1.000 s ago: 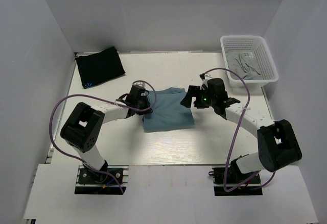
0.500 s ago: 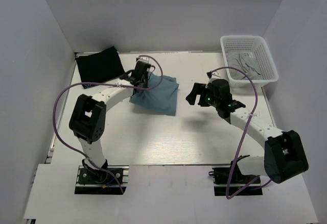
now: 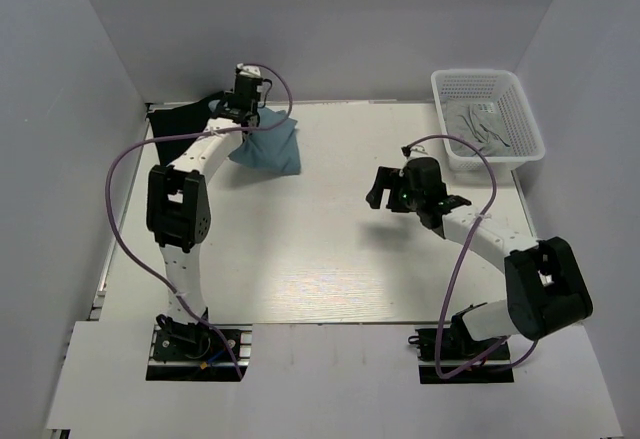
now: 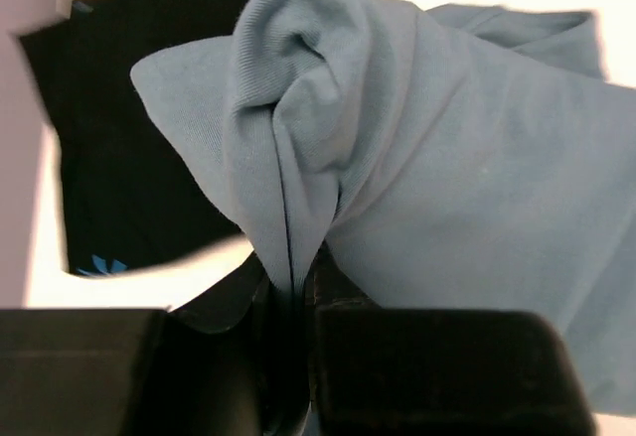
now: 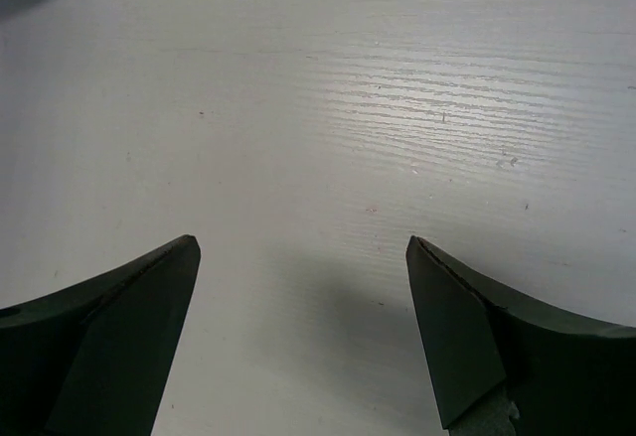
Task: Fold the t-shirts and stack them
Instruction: Put the neatly folded tshirt into the corner of the board with the left arm
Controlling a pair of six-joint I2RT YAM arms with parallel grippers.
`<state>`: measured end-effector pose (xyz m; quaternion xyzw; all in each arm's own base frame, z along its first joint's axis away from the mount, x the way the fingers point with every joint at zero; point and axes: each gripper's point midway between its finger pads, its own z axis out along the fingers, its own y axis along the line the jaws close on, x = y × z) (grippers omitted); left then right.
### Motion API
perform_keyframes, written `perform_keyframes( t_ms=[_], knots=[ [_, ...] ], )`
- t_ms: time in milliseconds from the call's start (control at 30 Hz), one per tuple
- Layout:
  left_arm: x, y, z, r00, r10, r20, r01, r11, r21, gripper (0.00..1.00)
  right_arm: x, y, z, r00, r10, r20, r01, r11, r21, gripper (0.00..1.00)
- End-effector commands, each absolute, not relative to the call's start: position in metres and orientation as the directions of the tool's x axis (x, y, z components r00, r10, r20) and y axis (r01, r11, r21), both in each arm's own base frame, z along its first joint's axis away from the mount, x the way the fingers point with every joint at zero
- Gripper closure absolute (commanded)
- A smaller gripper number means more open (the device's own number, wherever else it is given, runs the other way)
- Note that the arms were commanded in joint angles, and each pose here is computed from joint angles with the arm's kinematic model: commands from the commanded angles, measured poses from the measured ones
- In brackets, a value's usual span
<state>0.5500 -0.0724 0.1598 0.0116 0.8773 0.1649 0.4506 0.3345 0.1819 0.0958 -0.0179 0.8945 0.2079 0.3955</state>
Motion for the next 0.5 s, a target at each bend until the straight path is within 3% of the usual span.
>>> perform_keyframes(
  t_ms=[0, 467],
  knots=[
    [0.574, -0.054, 0.228, -0.470, 0.191, -0.862, -0.174, 0.937, 0.302, 1.00, 0.355, 0.187, 0.113, -0.647, 0.152, -0.748, -0.201, 0.911, 0.359, 0.10],
    [0.609, -0.026, 0.302, -0.359, 0.217, -0.908, -0.108, 0.956, 0.272, 1.00, 0.361, 0.204, 0.109, -0.689, 0.132, -0.712, -0.235, 0.889, 0.393, 0.10]
  ],
)
